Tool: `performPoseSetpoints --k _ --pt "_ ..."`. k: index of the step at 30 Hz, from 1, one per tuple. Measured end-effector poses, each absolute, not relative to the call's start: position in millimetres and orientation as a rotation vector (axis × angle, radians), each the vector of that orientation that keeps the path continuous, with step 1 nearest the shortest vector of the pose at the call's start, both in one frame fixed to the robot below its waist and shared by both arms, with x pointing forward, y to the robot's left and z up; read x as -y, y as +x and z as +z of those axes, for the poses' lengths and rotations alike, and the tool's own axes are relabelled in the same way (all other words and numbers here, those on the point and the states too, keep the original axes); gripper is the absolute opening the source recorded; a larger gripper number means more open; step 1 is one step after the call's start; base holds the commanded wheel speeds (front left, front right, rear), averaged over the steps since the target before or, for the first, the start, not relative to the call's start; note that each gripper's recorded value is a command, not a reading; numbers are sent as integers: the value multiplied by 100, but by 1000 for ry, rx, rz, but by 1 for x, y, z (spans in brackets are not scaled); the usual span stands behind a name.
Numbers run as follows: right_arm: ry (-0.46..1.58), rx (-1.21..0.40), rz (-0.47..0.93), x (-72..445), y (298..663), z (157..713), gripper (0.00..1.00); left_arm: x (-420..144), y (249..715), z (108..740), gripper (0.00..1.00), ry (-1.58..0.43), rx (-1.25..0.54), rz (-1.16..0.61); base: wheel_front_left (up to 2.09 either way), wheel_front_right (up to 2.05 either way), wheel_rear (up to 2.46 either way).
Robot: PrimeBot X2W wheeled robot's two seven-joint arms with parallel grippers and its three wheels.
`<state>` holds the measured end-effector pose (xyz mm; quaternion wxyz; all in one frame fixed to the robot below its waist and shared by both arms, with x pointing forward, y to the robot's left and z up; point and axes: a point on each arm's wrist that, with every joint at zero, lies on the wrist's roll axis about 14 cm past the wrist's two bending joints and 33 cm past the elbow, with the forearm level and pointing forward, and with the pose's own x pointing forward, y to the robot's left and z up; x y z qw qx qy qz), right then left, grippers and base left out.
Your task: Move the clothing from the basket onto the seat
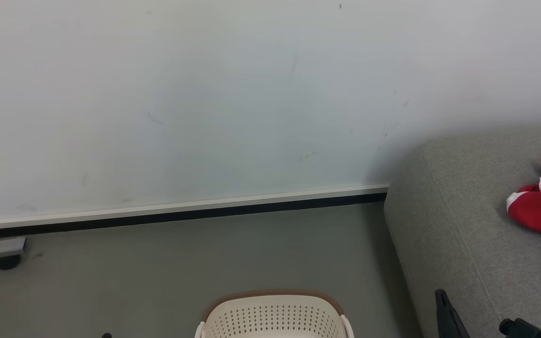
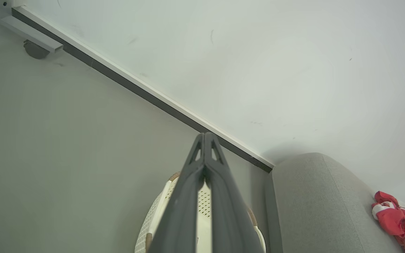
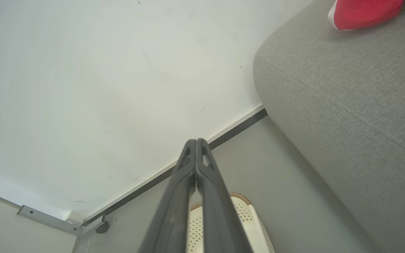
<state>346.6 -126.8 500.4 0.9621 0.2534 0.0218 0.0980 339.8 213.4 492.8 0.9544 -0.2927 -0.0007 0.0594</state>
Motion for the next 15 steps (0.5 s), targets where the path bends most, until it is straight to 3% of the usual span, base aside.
performPoseSetpoints --k 15 --pt "739 -49 142 142 354 502 0 -213 351 493 0 -805 -16 117 0 0 0"
